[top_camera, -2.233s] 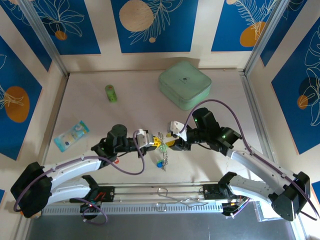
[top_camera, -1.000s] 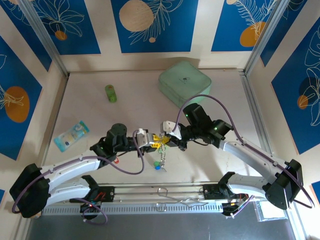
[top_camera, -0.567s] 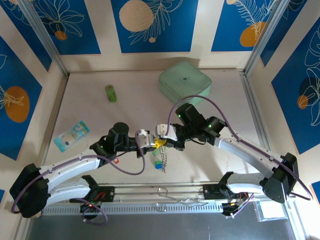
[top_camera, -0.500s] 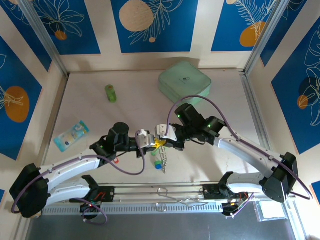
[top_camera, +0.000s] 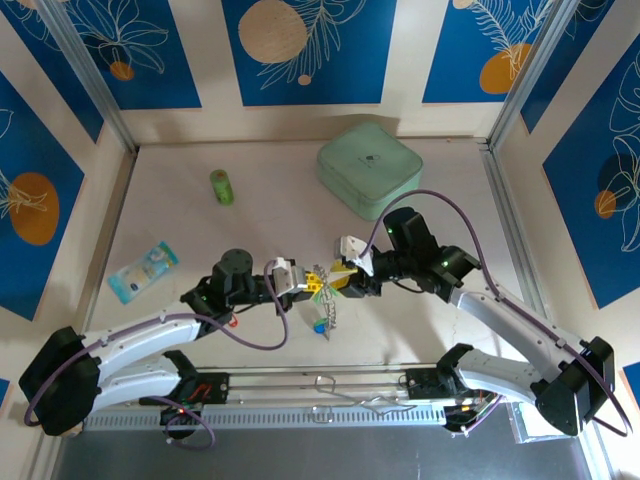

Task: Put the keys on the keyring

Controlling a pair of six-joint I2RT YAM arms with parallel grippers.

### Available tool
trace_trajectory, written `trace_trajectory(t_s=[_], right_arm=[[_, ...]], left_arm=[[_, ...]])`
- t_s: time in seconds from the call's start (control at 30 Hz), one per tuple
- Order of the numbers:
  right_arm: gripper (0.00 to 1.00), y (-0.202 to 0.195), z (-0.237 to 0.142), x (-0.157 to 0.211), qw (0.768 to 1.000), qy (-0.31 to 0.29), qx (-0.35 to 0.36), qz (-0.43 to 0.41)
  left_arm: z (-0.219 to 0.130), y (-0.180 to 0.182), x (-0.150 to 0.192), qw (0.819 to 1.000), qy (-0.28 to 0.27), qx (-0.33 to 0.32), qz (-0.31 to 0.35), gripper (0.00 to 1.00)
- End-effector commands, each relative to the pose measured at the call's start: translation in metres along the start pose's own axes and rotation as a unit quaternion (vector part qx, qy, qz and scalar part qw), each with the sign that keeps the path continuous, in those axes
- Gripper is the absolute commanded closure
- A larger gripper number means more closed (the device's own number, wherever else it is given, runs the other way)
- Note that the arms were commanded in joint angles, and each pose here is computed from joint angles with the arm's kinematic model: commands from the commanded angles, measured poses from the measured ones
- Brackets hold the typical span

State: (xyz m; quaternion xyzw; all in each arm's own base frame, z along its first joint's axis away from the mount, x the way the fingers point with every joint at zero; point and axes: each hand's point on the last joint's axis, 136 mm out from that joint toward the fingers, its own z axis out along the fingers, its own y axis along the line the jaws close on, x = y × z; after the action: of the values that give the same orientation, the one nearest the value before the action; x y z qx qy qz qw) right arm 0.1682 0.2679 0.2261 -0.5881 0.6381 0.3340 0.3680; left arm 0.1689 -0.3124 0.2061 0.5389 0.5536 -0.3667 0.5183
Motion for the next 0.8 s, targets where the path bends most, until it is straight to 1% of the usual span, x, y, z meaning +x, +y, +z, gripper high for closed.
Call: trace_trajectory(t_s=[0.0, 0.13, 0.2, 0.3, 0.33, 0.4, 0.47, 0.5, 0.63, 0.77], right_arm=[[0.62, 0.008, 0.002, 0.005, 0.999, -0.005, -0.018, 0.026], [0.61, 0.013, 0.003, 0.015, 0.999, 0.008, -0.018, 0.037], [0.61, 0.014, 0.006, 0.021, 0.999, 0.026, -0.016, 0.034], [0.64, 0.015, 0.011, 0.027, 0.998, 0.044, -0.020, 0.033], [0.67, 0.015, 0.013, 0.027, 0.998, 0.046, -0.019, 0.032], [0.85, 0.012, 0.014, 0.027, 0.998, 0.051, -0.013, 0.027], [0.96, 0.009, 0.013, 0.029, 0.998, 0.061, -0.004, 0.022], [0.99, 0.007, 0.013, 0.030, 0.997, 0.070, 0.000, 0.018], [1.00, 0.004, 0.015, 0.038, 0.996, 0.093, 0.004, 0.015], [1.00, 0.006, 0.021, 0.040, 0.995, 0.101, -0.006, 0.017]], left_arm=[[-0.001, 0.001, -0.022, 0.999, -0.046, -0.007, 0.009, 1.00], [-0.002, 0.001, -0.021, 0.999, -0.047, -0.007, 0.010, 1.00], [-0.002, 0.001, -0.022, 0.999, -0.048, -0.008, 0.010, 1.00], [-0.001, 0.001, -0.022, 0.999, -0.048, -0.007, 0.009, 1.00], [-0.001, 0.002, -0.022, 0.999, -0.048, -0.008, 0.009, 1.00], [-0.001, 0.001, -0.023, 0.999, -0.049, -0.006, 0.010, 1.00], [-0.002, -0.001, -0.024, 0.999, -0.050, -0.003, 0.014, 1.00], [-0.003, -0.002, -0.025, 0.998, -0.052, 0.000, 0.018, 1.00], [-0.004, -0.004, -0.030, 0.998, -0.063, 0.005, 0.031, 1.00], [-0.004, -0.002, -0.029, 0.997, -0.060, -0.004, 0.040, 1.00]])
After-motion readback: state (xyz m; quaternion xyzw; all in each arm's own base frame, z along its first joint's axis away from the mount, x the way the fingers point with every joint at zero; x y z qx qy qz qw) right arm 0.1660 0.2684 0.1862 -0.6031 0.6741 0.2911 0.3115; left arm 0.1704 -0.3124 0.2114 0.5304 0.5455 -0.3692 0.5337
